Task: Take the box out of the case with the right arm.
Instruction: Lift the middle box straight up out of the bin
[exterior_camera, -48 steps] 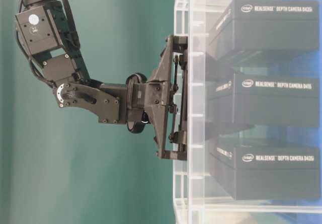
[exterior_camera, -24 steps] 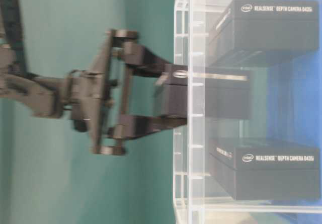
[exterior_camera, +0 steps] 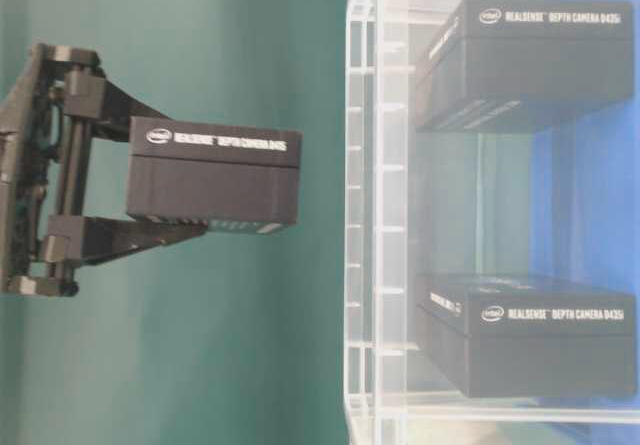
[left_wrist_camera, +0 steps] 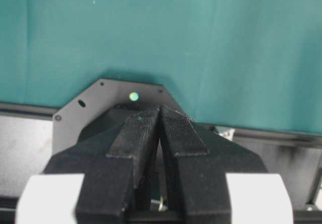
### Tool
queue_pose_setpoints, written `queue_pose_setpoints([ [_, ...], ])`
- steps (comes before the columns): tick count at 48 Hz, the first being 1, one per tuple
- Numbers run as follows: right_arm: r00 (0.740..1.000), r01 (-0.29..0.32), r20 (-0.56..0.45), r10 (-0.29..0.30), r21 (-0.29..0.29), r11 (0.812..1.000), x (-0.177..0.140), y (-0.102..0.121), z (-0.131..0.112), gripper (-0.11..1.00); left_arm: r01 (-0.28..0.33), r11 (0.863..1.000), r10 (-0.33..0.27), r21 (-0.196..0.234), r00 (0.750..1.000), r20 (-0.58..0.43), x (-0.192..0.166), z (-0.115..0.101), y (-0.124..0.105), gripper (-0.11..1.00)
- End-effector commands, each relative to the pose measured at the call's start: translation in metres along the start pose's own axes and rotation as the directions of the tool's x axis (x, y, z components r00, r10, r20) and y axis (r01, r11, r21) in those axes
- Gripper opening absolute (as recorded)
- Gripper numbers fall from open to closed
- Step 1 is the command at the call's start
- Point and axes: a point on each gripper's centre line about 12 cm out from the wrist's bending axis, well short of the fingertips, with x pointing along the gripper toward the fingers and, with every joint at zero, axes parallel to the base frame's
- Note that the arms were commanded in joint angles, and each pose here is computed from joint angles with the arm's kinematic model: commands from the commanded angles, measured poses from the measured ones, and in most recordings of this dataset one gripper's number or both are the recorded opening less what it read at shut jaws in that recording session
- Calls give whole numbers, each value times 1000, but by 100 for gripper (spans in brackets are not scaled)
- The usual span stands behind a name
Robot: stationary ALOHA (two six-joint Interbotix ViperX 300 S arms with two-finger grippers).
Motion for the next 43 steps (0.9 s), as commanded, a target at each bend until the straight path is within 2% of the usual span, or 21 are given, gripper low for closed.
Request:
queue_pose_setpoints([
  [1,997,-73,16,72,1,997,-34,-7,0,66,3,1000,-3,1,1000,20,-6,4,-1,0],
  [43,997,-78,-14,78,-2,997,-34,-7,-3,66,2,1000,-2,-1,1000,15,-5,3,-1,0],
])
